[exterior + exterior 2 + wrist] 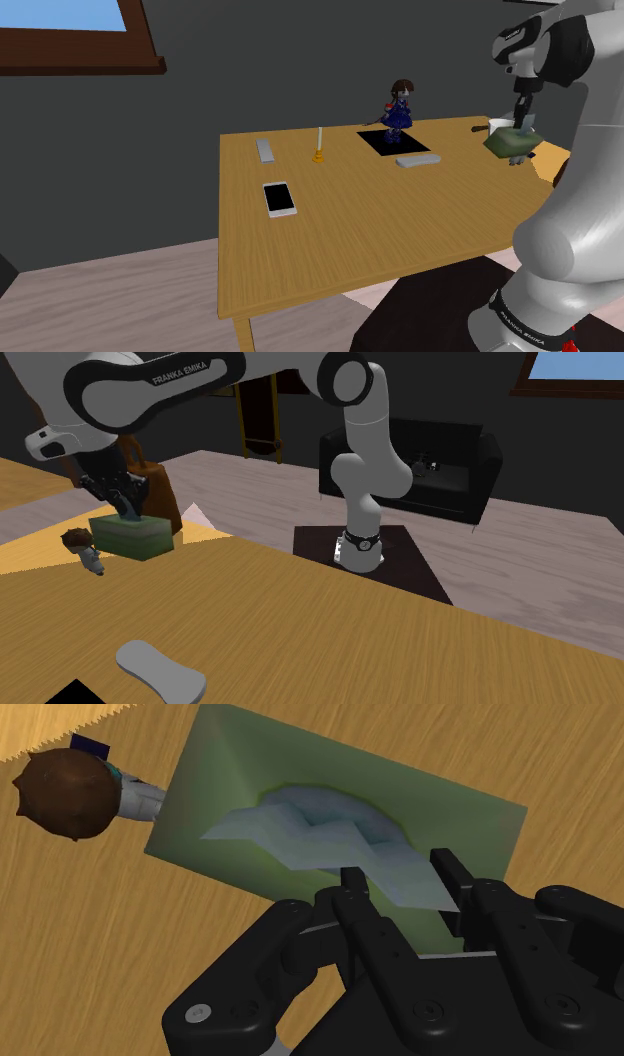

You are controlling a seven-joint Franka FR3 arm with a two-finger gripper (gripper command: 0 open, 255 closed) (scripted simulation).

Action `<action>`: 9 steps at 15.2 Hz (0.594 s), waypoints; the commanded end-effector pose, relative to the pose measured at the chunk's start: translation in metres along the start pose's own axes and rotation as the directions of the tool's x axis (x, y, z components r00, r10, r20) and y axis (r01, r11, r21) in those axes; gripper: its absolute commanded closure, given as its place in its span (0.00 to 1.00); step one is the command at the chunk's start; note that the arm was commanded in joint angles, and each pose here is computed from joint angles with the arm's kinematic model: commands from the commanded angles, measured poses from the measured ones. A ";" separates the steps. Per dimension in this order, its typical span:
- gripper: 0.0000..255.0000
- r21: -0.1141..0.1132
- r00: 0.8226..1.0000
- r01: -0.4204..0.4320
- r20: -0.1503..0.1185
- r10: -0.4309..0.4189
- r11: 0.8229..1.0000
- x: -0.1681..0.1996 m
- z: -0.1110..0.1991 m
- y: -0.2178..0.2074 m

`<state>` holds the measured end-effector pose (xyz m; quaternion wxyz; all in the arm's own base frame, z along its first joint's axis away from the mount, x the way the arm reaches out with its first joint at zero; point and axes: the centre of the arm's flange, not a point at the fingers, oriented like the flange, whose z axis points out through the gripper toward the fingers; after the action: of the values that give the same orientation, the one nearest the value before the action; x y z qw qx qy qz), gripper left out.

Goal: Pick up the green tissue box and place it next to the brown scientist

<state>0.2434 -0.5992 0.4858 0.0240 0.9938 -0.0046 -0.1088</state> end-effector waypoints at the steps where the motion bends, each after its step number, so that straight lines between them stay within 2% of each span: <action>1: 1.00 -0.002 1.000 0.000 -0.001 0.000 1.000 0.002 0.010 -0.001; 9: 1.00 -0.002 1.000 0.000 -0.001 0.000 1.000 0.011 0.052 -0.003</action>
<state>0.2428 -0.5985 0.4372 0.0240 0.9938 -0.0046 -0.1088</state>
